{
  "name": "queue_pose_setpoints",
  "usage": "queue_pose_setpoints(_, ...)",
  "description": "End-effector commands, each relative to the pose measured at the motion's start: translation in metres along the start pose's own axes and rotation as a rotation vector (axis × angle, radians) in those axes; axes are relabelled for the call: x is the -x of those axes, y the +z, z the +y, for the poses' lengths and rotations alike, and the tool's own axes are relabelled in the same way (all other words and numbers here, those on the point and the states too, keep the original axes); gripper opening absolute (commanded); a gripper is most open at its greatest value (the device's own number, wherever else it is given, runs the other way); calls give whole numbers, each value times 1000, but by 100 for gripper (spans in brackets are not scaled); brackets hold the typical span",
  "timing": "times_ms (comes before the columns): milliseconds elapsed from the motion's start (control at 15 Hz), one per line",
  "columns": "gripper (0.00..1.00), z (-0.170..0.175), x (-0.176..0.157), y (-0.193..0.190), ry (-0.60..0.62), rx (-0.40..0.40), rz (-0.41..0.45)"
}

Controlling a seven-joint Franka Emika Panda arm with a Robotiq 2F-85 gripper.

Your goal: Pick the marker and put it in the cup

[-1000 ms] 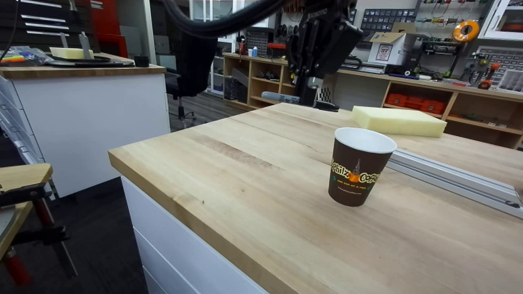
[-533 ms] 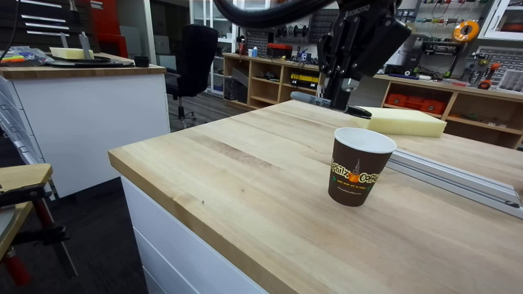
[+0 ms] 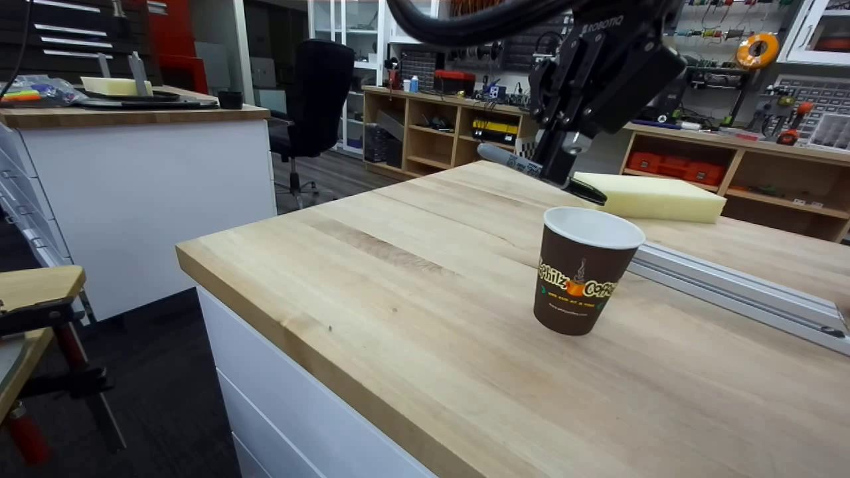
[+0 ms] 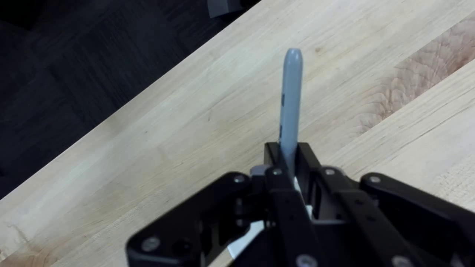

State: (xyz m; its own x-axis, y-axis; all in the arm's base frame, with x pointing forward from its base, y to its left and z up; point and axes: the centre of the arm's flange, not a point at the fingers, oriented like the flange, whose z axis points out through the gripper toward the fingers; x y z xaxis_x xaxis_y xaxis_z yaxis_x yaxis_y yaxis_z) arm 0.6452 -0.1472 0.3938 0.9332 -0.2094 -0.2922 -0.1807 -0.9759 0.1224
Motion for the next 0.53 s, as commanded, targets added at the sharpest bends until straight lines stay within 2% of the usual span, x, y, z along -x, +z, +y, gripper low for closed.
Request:
queue_pose_setpoints(0, 6, 5, -16, -11, 0, -23, -42)
queue_pose_setpoints(467, 6, 8, -26, -4, 8, -33, -98)
